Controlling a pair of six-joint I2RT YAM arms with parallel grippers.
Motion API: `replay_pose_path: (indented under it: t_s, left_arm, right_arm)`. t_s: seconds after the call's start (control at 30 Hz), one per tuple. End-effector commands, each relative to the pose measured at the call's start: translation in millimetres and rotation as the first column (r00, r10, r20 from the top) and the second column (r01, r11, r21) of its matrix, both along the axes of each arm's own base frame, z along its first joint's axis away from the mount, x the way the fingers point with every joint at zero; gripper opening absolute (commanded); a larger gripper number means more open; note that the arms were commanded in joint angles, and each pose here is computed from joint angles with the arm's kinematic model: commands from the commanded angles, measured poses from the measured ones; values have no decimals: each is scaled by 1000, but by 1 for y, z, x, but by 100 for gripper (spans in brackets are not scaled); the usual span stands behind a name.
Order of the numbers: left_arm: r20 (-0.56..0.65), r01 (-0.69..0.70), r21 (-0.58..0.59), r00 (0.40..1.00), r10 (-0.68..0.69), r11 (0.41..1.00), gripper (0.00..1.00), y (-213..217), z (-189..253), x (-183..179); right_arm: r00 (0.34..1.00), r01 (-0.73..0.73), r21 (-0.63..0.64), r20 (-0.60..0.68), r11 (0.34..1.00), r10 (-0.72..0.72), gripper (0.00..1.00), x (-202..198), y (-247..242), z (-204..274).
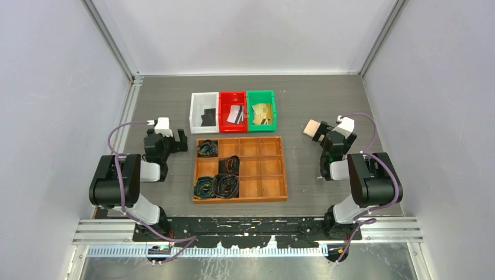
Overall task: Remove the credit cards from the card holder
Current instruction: Pick up the card holder from the center of the board.
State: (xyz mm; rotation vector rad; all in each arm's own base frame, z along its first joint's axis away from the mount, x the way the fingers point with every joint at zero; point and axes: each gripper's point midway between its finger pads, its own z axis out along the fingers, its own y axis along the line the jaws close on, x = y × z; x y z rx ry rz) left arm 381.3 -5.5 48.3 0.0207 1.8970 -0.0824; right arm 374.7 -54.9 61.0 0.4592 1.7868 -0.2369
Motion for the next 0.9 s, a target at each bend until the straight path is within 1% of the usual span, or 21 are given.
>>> replay_pose_path:
  t_s: [0.0, 0.33, 0.4, 0.43, 0.47, 0.53, 0.6, 0.63, 0.67, 0.7, 0.73, 0.77, 0.8, 0.83, 0.87]
  left_arm:
    - [78, 15, 24, 997, -17, 1000, 100, -1, 24, 13]
    - [89, 44, 20, 995, -45, 999, 100, -5, 26, 12]
    - [99, 74, 1, 992, -73, 997, 100, -6, 31, 10]
    - [107, 73, -3, 992, -72, 997, 100, -5, 37, 10]
    - [102, 64, -8, 993, -63, 998, 100, -2, 42, 10]
    - [77, 19, -14, 997, -18, 1000, 100, 6, 60, 10]
    - [4, 18, 15, 1000, -18, 1000, 100, 9, 67, 7]
    - [-57, 28, 41, 998, -26, 999, 100, 11, 66, 2]
    - [-87, 39, 60, 996, -34, 997, 100, 12, 71, -1]
    - [-109, 48, 70, 993, -41, 996, 100, 14, 77, -3]
    - [-123, 50, 70, 992, -42, 996, 100, 16, 84, -6]
    - [-137, 60, 58, 989, -52, 996, 100, 16, 91, -9]
    - [-139, 81, 48, 988, -73, 996, 100, 15, 101, -12]
    - [-158, 90, 40, 984, -82, 995, 100, 15, 104, -18]
    - [-168, 95, 35, 982, -88, 995, 100, 14, 109, -22]
  right_arm:
    - [999, 12, -14, 43, 1000, -11, 99, 4, -3, 11]
    - [999, 10, -13, 49, 1000, -10, 99, 4, -3, 13]
    - [996, 66, -19, 57, 998, -65, 99, 1, -8, 25]
    - [994, 98, -17, 41, 995, -97, 99, 1, -13, 34]
    - [992, 127, -11, -9, 992, -127, 100, -1, -16, 39]
    - [967, 238, 12, -95, 971, -236, 100, -3, -26, 55]
    - [956, 245, 18, -173, 969, -239, 100, 3, -24, 69]
    - [956, 247, 42, -175, 968, -236, 100, 9, -21, 79]
    - [953, 261, 64, -177, 963, -247, 100, 10, -20, 82]
    - [942, 315, 103, -157, 943, -297, 100, 9, -23, 87]
    - [915, 400, 206, -140, 893, -378, 99, 5, -26, 91]
    - [891, 454, 294, -138, 841, -433, 100, 2, -32, 95]
    - [883, 467, 375, -144, 800, -447, 100, 1, -36, 98]
    - [891, 448, 446, -148, 775, -430, 100, 5, -37, 101]
    - [911, 405, 504, -150, 763, -385, 99, 11, -32, 102]
